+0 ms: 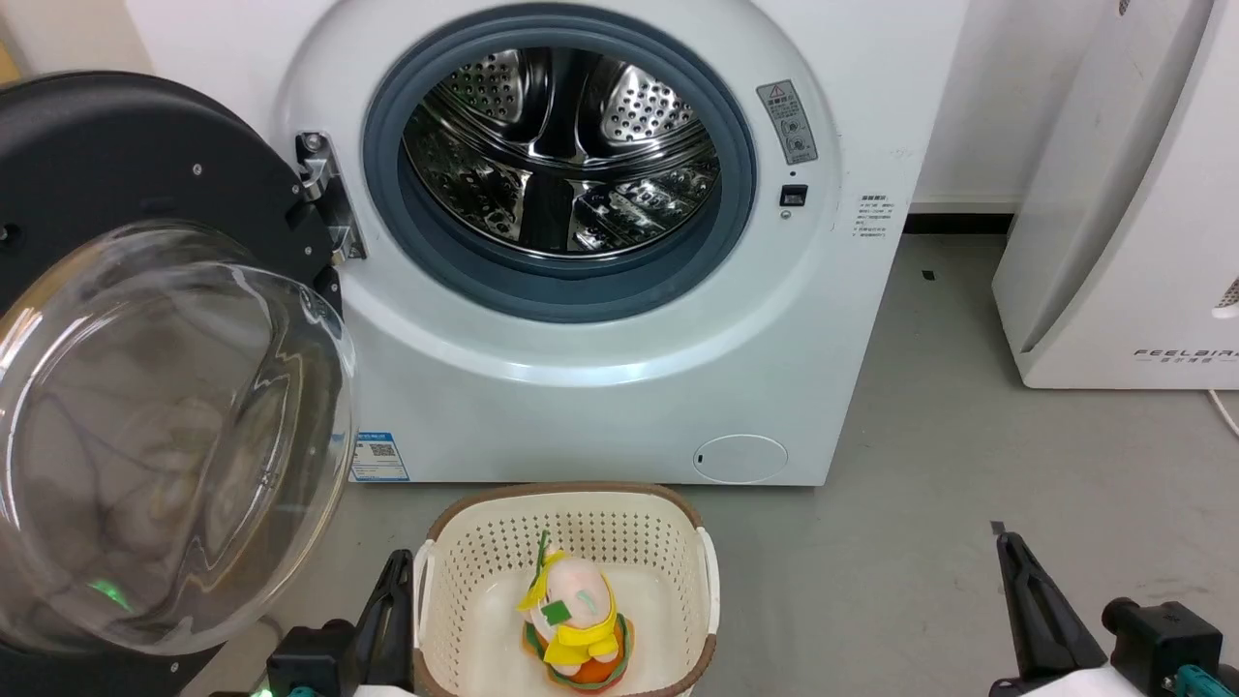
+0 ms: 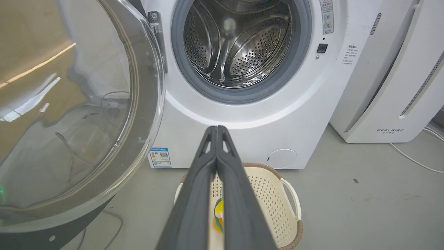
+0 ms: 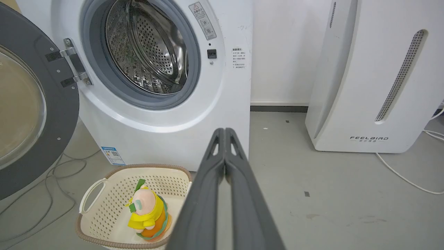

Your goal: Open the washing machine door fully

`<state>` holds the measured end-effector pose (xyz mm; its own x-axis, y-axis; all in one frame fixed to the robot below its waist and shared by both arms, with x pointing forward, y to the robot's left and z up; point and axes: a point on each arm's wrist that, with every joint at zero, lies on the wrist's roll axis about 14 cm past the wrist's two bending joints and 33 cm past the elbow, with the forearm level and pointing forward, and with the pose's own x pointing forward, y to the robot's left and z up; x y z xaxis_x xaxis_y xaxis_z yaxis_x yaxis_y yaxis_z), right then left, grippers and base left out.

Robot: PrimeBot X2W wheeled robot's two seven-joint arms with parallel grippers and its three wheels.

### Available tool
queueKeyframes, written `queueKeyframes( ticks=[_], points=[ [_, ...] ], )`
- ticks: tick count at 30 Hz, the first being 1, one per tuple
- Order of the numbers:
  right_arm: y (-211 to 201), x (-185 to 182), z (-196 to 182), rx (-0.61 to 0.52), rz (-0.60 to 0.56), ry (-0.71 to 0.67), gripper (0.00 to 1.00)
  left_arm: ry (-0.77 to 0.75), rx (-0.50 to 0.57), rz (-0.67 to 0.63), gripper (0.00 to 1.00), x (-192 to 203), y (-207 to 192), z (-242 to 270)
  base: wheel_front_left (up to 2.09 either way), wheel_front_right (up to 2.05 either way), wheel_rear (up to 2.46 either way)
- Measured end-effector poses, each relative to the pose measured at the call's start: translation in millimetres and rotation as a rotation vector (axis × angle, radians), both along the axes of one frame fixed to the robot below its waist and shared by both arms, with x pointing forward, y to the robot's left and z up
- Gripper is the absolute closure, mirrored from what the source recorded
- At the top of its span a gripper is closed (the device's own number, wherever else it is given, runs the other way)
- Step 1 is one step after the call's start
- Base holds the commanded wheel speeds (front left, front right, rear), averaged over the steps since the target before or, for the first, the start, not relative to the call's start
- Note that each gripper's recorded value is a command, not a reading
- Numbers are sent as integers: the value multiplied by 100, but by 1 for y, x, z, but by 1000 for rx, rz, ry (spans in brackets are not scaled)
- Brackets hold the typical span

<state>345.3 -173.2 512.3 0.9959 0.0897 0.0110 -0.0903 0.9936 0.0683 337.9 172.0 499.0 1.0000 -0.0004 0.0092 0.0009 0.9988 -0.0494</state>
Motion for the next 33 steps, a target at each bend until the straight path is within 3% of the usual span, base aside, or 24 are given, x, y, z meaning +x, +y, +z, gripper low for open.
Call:
queueKeyframes(
  ticks=[33],
  points=[
    [5,6,1,-37,15,13,100,12,30,-1,100,10,2,6,0,0,0]
  ],
)
